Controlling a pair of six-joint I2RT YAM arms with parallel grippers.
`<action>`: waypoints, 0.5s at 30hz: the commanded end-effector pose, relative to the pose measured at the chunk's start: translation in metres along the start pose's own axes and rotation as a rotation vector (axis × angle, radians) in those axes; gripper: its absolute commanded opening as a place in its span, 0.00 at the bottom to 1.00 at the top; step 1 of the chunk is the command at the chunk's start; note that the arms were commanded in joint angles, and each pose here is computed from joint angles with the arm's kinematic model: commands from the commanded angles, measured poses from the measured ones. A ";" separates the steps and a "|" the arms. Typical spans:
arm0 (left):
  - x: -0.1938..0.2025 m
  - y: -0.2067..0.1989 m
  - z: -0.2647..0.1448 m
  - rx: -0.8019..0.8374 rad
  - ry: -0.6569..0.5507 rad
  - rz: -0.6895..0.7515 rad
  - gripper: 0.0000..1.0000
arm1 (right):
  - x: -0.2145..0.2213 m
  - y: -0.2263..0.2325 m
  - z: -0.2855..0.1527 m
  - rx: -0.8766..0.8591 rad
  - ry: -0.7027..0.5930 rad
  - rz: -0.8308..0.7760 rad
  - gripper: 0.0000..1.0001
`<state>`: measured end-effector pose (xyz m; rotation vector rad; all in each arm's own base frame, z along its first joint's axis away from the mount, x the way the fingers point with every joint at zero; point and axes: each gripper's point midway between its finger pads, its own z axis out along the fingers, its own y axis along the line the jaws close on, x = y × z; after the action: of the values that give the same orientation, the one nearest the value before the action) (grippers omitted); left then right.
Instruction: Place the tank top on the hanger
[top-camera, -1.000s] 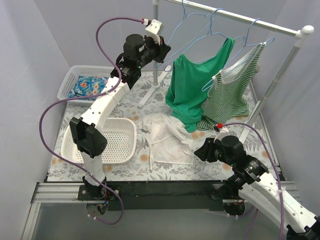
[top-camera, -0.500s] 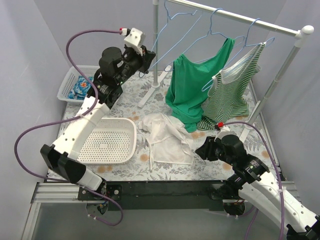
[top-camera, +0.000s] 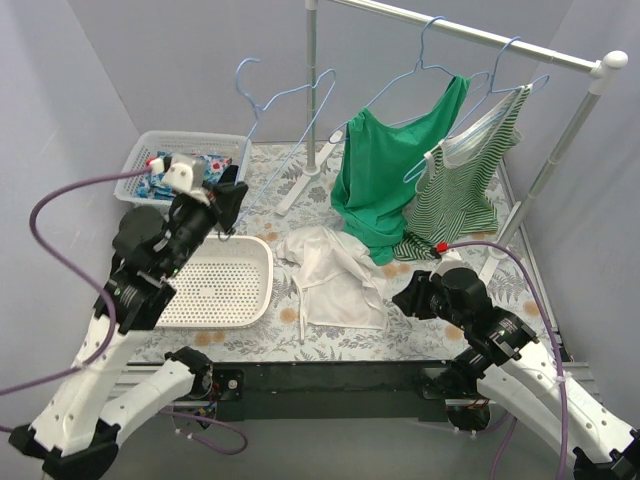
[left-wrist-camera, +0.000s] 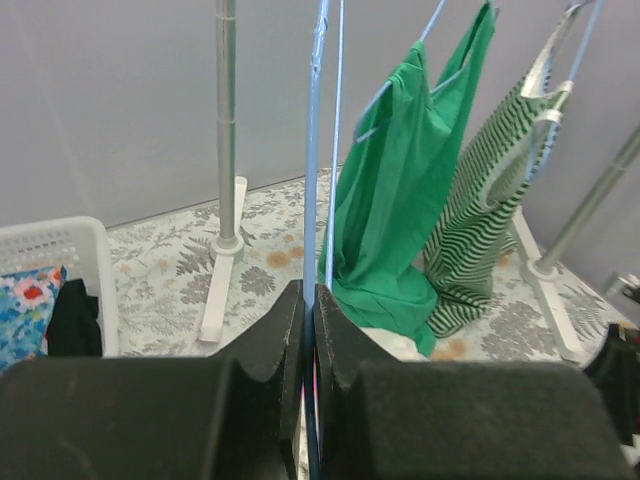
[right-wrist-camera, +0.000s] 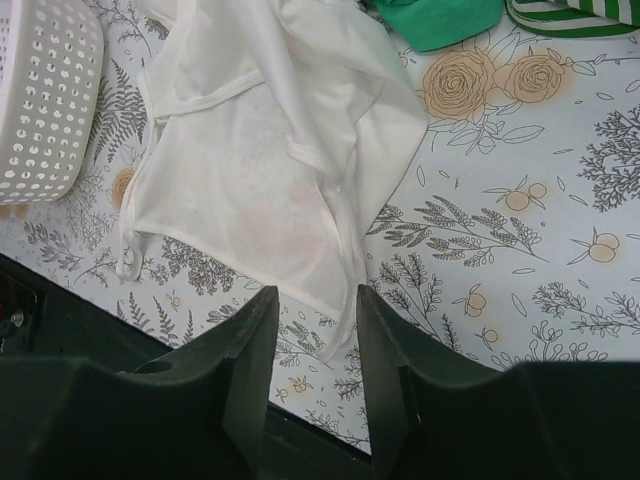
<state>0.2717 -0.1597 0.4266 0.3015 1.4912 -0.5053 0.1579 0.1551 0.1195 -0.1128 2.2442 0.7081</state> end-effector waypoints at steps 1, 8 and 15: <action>0.041 -0.008 -0.053 0.042 0.064 -0.108 0.00 | -0.019 0.008 0.002 -0.023 -0.077 -0.008 0.45; 0.100 -0.018 -0.104 0.098 0.250 -0.139 0.00 | 0.011 0.005 0.023 -0.047 0.027 0.019 0.37; 0.114 -0.034 -0.122 0.207 0.292 -0.128 0.00 | 0.048 -0.006 0.040 -0.030 0.166 0.024 0.37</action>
<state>0.1670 -0.1378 0.3127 0.3818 1.7414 -0.6777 0.1496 0.1644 0.0601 -0.1365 2.4170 0.7015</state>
